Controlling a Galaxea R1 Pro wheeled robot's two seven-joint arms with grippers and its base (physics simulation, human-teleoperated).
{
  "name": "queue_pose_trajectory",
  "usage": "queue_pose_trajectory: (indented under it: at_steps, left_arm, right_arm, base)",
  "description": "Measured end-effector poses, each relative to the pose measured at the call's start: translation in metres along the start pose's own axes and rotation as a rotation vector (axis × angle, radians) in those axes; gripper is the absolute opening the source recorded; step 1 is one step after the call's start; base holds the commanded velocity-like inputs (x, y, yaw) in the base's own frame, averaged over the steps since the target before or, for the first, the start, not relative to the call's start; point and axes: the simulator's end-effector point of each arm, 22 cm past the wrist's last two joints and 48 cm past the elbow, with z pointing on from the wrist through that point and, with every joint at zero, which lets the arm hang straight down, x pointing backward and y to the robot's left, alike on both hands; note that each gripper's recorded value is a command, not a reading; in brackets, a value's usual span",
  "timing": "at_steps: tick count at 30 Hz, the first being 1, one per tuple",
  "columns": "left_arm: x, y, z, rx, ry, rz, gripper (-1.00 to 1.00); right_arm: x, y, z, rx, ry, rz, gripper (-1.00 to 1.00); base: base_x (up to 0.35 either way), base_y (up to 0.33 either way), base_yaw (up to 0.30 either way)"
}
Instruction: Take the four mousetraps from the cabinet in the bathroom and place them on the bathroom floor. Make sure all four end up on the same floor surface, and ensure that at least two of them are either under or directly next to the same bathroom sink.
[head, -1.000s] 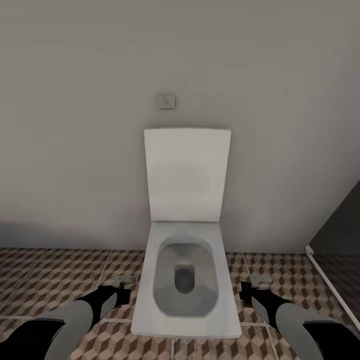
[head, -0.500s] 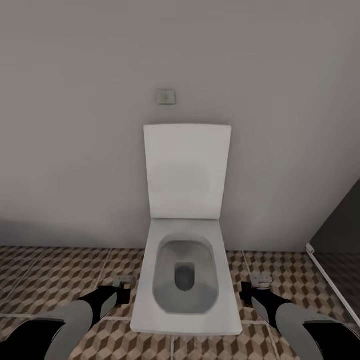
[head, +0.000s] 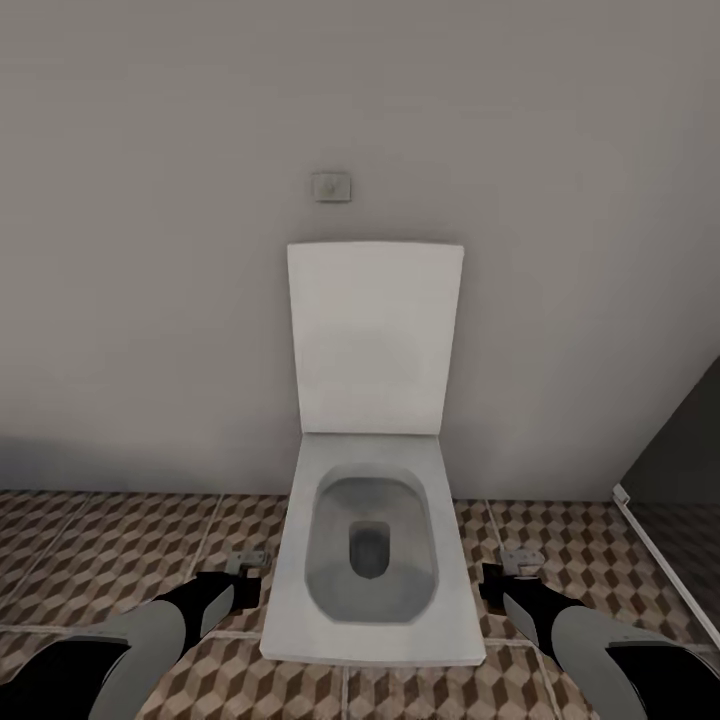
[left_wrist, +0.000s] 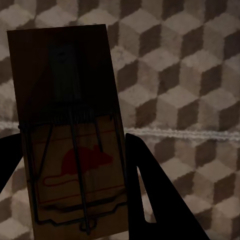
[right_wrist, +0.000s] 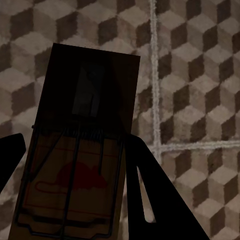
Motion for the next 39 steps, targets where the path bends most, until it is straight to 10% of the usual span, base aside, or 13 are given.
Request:
queue_pose_trajectory:
  at_steps: [39]
  left_arm:
    - [0.050,-0.001,0.047,-0.001,0.074,0.003,-1.00]
  right_arm:
    - [0.053,0.012,0.042,-0.004,0.074,-0.018,-1.00]
  base:
    - [0.000,0.000,0.000]
